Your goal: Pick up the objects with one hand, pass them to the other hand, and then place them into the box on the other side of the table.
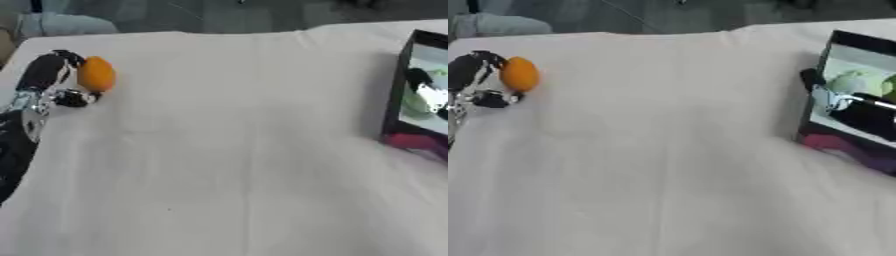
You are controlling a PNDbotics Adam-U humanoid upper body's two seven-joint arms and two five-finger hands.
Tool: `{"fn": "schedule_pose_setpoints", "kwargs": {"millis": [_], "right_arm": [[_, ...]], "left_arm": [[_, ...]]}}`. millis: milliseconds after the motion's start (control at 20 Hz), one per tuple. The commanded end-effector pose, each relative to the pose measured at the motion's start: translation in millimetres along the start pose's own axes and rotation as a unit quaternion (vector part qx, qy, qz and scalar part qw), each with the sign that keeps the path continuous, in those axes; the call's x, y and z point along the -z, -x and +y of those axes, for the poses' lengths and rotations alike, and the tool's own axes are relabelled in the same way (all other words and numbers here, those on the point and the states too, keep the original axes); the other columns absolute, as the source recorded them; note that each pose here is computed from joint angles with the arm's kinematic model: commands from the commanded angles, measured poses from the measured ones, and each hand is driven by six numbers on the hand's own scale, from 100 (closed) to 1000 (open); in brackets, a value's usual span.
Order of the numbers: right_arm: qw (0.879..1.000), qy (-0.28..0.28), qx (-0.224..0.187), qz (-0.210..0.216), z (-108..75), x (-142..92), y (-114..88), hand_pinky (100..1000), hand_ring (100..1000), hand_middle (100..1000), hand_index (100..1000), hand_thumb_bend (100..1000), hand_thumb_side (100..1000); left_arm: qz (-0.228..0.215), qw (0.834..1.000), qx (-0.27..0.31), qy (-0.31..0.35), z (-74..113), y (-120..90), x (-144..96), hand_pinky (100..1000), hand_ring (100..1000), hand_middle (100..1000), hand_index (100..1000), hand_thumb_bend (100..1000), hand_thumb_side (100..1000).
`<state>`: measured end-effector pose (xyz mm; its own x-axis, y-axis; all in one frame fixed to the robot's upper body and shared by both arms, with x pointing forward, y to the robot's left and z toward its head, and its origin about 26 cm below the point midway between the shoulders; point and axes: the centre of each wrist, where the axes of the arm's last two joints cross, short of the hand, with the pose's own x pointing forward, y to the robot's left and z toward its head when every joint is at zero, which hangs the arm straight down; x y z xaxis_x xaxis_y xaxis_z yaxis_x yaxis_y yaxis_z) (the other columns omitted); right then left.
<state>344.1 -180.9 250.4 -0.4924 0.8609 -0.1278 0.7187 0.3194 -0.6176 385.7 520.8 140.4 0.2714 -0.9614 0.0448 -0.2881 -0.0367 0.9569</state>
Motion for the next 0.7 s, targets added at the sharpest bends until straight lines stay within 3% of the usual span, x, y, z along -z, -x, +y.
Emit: {"fn": "schedule_pose_setpoints", "kwargs": {"millis": [50,350,550,700], "right_arm": [[1.0,0.011,-0.008,-0.006,-7.2,4,3,794,738,1000,890,505,508],[1.0,0.0,-0.009,-0.006,-3.5,1,3,796,740,1000,892,483,520],[0.999,-0.028,0.003,-0.029,3.4,0,-5,801,745,1000,895,499,474],[0.996,-0.056,0.02,-0.068,8.2,3,-17,808,755,1000,900,521,417]], "left_arm": [[0.011,0.999,0.016,-0.033,22.8,11,6,605,491,487,634,100,104],[-0.046,0.997,-0.026,-0.052,41.1,2,11,588,461,444,585,100,113],[-0.138,0.984,-0.093,-0.058,58.1,-24,12,587,457,436,577,100,121],[-0.218,0.963,-0.159,-0.028,62.5,-50,5,585,453,430,572,100,140]]}}
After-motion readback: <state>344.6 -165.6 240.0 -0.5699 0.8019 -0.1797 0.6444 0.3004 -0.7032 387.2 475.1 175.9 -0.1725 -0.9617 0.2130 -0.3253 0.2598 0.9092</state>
